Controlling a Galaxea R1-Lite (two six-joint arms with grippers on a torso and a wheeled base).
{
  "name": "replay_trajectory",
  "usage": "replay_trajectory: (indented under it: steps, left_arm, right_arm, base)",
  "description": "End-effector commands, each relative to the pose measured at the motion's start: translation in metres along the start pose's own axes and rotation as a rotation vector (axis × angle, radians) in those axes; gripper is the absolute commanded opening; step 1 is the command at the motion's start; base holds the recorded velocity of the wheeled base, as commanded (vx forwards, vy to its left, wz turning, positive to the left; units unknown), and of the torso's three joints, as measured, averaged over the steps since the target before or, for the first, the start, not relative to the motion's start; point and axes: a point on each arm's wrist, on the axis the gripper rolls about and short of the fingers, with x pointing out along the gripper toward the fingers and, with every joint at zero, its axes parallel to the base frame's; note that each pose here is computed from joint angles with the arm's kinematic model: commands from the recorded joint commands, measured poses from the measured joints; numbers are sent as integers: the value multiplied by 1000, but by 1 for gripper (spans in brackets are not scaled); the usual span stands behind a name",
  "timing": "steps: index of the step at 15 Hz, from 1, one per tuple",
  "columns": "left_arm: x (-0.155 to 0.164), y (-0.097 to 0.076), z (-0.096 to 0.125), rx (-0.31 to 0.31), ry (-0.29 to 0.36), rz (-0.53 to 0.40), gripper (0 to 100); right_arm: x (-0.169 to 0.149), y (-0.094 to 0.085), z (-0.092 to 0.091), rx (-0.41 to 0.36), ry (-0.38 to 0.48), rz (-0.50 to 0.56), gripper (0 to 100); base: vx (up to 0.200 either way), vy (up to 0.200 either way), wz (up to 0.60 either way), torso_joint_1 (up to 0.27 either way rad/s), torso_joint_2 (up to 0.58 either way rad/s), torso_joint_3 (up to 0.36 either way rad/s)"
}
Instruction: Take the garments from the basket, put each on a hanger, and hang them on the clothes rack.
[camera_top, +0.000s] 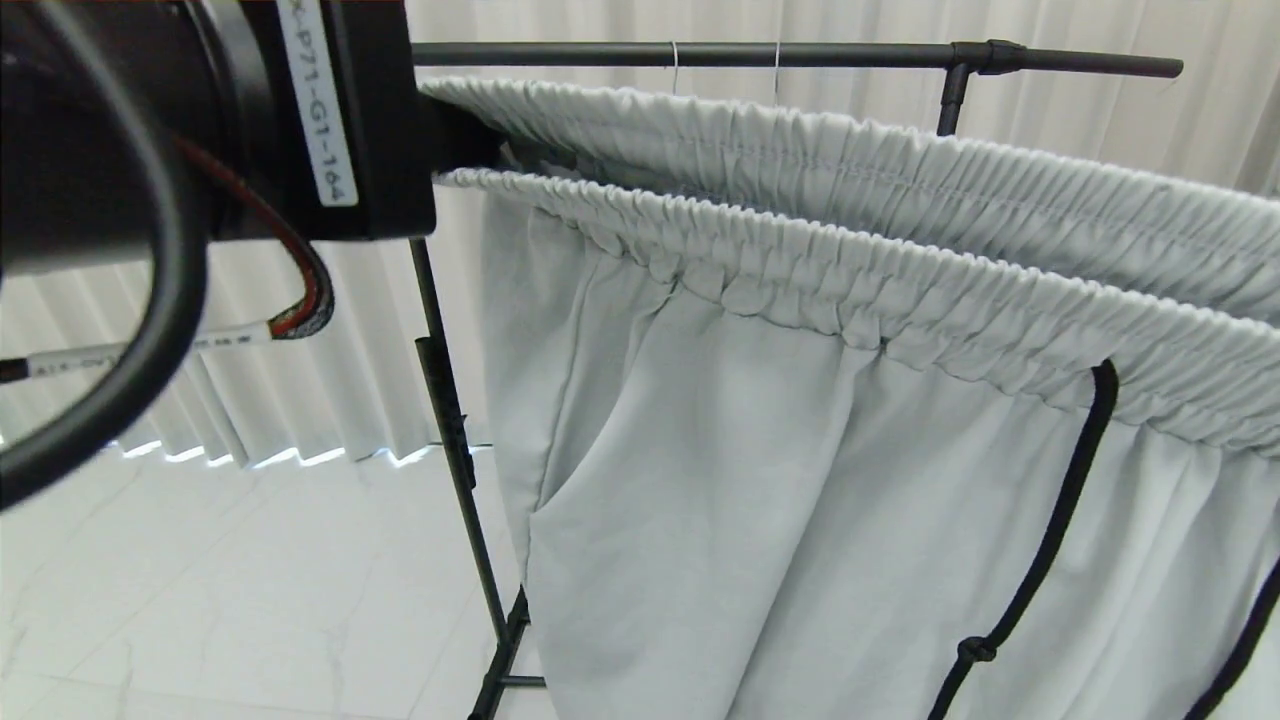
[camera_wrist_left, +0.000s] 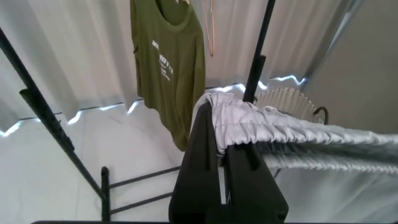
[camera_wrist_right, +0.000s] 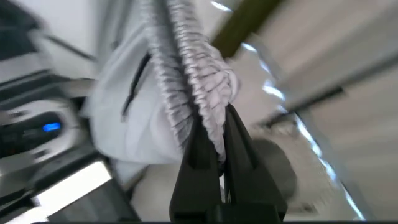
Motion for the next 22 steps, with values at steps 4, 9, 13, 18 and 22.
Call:
replay_trajectory:
  steps: [4,9,13,18,22]
  left_arm:
    - [-39,13,-18,76,118,-67,0]
    - [-75,-3,-42,152,149,-322,0]
    - [-76,-4,-42,168,147,-330,0]
    - [-73,-2,-41,228,118,-251,0]
    - [-35,0,-14,186,10,-43,0]
  right_arm:
    - [33,-14,12,88,25,-263,0]
    - [85,-21,38,115,-217,-313,0]
    - [85,-22,39,118,-228,-319,0]
    - [76,-24,41,123,-231,-336,0]
    - [36,-26,42,118,-116,-312,0]
  base:
    - [0,0,0,0,0,0]
    - [0,0,0,0,0,0]
    - [0,0,0,0,0,0]
    - [0,0,0,0,0,0]
    - [0,0,0,0,0,0]
